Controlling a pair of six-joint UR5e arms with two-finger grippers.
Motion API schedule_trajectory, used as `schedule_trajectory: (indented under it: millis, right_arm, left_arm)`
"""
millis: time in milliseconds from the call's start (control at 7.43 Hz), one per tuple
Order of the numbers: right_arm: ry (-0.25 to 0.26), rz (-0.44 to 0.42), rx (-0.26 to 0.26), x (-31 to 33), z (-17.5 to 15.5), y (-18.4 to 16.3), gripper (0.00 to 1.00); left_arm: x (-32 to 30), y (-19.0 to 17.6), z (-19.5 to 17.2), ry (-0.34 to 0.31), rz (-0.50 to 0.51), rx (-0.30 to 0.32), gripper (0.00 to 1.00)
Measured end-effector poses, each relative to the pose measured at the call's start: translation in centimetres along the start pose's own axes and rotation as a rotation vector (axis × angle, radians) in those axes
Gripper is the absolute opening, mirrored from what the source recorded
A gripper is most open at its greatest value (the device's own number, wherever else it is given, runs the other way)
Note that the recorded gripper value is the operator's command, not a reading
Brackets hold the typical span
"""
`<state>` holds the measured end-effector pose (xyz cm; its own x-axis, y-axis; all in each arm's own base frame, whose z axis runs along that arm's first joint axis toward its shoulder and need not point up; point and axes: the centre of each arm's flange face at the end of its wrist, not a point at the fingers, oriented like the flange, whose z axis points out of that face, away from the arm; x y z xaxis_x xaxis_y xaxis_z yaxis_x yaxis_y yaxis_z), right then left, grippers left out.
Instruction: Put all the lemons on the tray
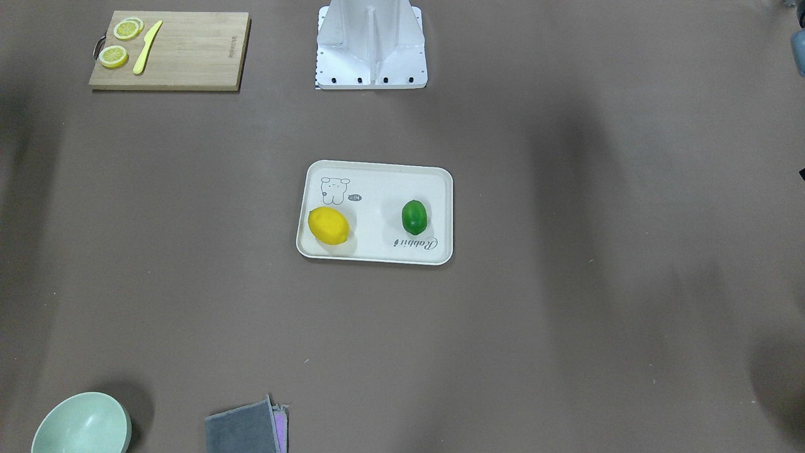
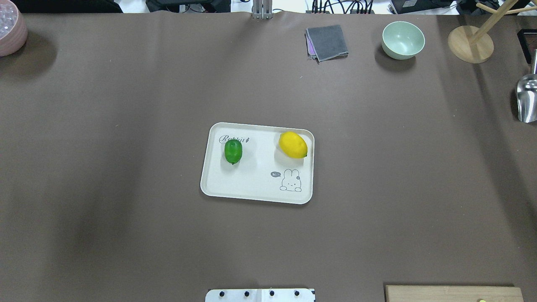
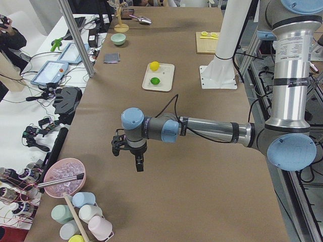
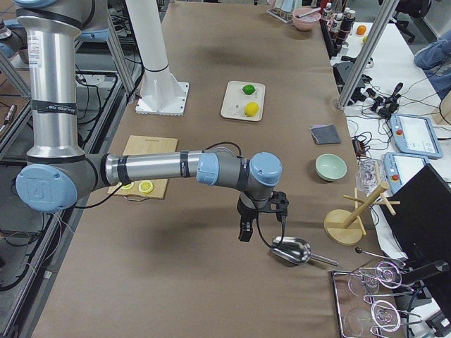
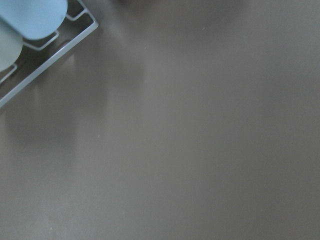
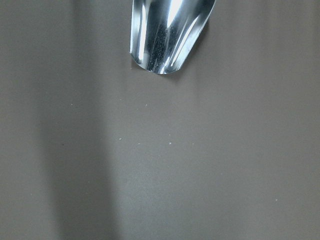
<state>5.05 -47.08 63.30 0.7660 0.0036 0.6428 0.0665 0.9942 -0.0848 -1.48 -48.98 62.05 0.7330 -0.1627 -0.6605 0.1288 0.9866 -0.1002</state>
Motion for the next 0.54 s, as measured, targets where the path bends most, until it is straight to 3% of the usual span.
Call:
schedule_trajectory:
  millis: [538]
  right_arm:
    - [-0.036,0.007,0.009,-0.1,-0.1,0.1,1.00]
  left_arm:
    - [-3.2,0.2,-0.2,0.055,-0.075,-0.013,0.98]
